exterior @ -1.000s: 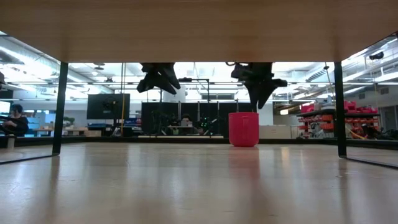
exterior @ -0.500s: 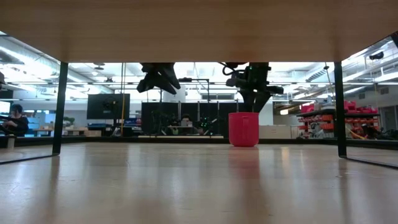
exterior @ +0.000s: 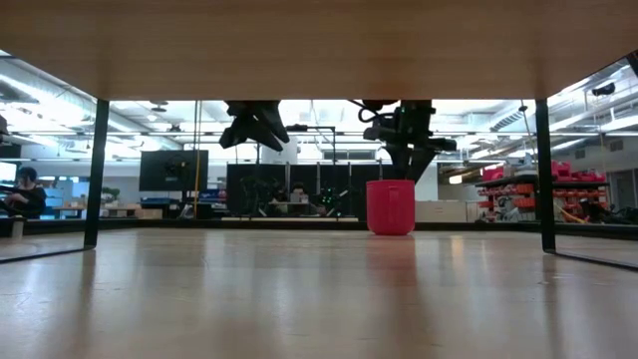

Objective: Stack small to large cups/mugs on shelf
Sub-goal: Put the red mug on the shelf

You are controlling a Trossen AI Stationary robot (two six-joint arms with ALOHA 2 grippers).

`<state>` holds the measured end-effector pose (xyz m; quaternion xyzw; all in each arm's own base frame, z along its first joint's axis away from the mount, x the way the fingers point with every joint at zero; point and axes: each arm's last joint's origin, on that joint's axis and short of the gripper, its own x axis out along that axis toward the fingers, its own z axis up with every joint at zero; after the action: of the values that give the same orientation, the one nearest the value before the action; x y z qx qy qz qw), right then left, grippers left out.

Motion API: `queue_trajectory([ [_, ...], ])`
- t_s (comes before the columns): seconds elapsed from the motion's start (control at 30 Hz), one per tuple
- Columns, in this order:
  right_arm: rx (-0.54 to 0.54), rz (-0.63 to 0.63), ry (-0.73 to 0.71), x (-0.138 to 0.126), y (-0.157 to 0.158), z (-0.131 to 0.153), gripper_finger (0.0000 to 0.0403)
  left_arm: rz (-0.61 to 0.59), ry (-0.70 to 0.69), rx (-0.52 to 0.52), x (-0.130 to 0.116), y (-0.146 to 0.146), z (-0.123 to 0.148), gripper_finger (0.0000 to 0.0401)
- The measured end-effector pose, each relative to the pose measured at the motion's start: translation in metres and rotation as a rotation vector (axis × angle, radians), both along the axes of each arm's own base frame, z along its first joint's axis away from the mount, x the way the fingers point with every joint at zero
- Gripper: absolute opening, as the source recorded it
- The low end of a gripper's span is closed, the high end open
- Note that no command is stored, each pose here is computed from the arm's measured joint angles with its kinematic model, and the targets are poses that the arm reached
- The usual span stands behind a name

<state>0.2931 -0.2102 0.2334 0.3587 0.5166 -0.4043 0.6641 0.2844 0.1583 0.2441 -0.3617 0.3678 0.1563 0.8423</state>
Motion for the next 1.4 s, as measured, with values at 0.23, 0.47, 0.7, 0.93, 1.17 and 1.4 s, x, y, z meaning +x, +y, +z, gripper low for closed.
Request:
queue_trajectory([
  [0.23,0.012,0.006,0.012,-0.0006,0.0031,-0.0052,0.0137,-0.001,0.000,0.001,0.0000,0.0000,0.0001,0.0105],
  [0.47,0.017,0.002,0.010,-0.0001,0.0042,-0.0056,0.0135,-0.008,0.000,0.007,0.0000,0.0000,0.0000,0.0105],
  [0.7,0.021,0.014,0.010,0.0030,0.0096,-0.0076,0.0104,-0.008,0.000,0.008,0.0000,0.0000,0.0001,0.0105],
  [0.93,0.021,0.001,0.007,0.0029,0.0093,-0.0076,0.0062,-0.008,0.000,0.008,0.0000,0.0000,0.0001,0.0105],
  [1.17,0.021,0.001,0.007,0.0030,0.0093,-0.0076,0.0026,-0.008,-0.001,0.008,0.0001,0.0000,0.0001,0.0105],
  [1.4,0.017,0.027,0.011,0.0029,0.0094,-0.0075,0.0007,-0.006,-0.001,0.006,0.0001,0.0001,0.0001,0.0105],
])
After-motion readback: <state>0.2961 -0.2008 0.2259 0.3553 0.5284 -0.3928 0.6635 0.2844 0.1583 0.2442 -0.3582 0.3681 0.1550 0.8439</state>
